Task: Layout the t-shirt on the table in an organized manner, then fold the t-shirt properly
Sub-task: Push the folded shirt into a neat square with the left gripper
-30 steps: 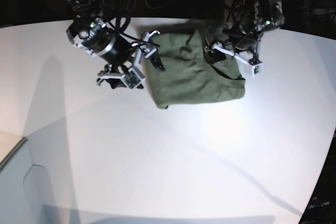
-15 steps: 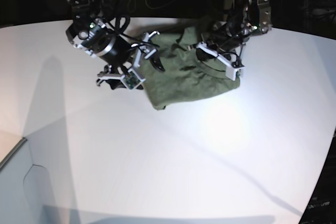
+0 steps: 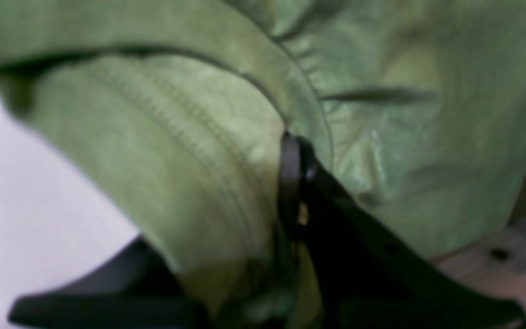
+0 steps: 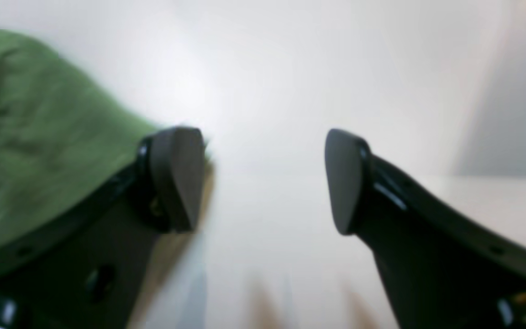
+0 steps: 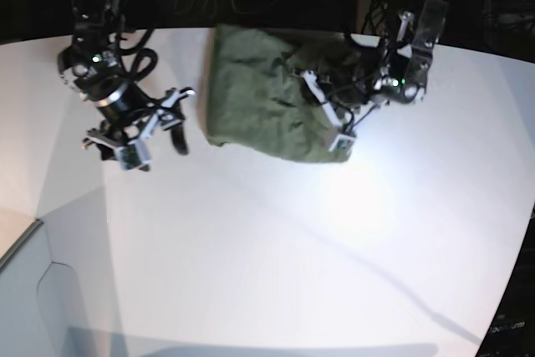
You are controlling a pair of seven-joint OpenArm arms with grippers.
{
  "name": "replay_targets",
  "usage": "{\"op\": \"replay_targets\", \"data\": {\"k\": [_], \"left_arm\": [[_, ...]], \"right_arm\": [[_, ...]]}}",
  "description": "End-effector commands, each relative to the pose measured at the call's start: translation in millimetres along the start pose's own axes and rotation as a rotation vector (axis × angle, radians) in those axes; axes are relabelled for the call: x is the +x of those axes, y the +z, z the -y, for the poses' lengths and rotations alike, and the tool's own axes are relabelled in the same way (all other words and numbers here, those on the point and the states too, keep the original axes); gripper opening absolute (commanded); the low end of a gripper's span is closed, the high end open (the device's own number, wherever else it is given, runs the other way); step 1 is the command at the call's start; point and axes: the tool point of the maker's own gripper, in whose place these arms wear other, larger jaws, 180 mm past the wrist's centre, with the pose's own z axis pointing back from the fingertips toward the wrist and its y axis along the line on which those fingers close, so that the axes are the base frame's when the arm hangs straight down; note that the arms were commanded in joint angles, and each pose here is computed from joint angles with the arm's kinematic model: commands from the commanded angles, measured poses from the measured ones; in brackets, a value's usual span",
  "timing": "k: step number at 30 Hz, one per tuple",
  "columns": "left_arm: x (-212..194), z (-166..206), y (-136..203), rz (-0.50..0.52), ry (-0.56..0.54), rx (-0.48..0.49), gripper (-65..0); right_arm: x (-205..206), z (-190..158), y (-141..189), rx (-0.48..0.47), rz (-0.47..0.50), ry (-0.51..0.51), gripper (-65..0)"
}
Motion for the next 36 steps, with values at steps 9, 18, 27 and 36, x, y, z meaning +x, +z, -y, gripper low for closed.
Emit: {"op": "replay_targets", "data": {"k": [9,18,27,36], "left_arm": [[117,0,14,0.076,-0.365,0.166,-64.8],[146,49,-38,-0.014,-0.652,0.173,-64.8],[160,85,-88,-0.001,-0.952,0.175,-64.8],[139,110,-108,-0.063,-1.218,0.060,-64.8]], "right_arm": [[-2,42,18,-0.116,0.025,-0.046,-23.4],[-21,73,36,-0.211,-0.006,-0.085,-23.4],[-38,90,55,-0.277,-0.040,-0.109,-23.5],[-51,88,62,-0.286,-0.066,-0.127,-23.5]]}}
